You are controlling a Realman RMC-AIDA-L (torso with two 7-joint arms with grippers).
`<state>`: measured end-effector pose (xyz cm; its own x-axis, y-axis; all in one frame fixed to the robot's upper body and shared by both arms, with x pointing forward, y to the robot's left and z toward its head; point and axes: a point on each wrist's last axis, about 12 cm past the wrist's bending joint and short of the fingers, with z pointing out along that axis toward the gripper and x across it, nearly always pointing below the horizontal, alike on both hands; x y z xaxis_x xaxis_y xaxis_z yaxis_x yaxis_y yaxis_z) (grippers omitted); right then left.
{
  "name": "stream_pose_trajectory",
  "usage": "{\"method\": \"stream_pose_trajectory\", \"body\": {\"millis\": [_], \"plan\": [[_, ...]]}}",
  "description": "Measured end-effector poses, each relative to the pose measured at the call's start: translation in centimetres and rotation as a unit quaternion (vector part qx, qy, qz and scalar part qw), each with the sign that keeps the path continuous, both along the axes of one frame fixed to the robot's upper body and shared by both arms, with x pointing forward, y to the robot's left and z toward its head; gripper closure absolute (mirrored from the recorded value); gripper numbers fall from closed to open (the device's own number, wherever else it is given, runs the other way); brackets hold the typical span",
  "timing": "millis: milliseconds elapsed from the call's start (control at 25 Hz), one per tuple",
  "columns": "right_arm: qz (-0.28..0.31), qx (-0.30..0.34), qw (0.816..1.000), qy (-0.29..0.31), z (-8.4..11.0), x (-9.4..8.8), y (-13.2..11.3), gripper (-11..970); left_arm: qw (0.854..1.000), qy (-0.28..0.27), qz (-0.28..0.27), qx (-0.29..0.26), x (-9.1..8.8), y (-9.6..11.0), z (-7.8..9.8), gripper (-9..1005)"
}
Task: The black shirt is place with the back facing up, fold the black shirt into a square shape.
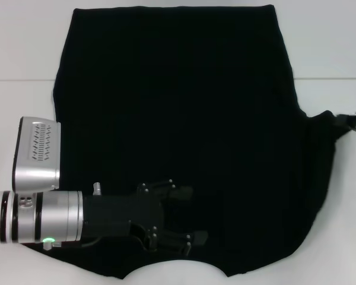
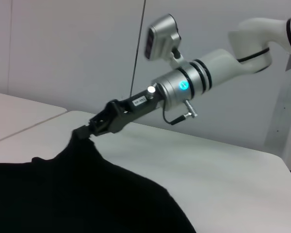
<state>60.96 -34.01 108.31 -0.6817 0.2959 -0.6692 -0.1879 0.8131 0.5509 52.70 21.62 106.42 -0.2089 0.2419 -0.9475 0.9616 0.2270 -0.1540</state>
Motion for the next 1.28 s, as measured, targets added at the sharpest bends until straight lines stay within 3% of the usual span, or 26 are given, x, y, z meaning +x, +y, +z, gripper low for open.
{"method": "stream_pose_trajectory", "body": {"millis": [240,520,1080,1280], "plan": [[0.075,-0.023,0.997,-0.006,0.8,1.8,4.6,952,1.0,-0.001,-0.001,0.0,0.1,-0.1,0.1,49],[0.161,-0.041,0.986,0.004,0.7,1.8,8.6,952,1.0,0.0,0.002,0.001,0.1,-0.1,0.0,49],[0.192,-0.032,0.981,0.009,0.7,1.3,9.5,952,1.0,0.0,0.004,0.001,0.2,-0.1,0.0,49],[0.198,0.0,0.98,0.001,1.3,1.1,9.9,782,1.0,0.001,0.004,0.001,0.1,-0.1,0.0,48]]}}
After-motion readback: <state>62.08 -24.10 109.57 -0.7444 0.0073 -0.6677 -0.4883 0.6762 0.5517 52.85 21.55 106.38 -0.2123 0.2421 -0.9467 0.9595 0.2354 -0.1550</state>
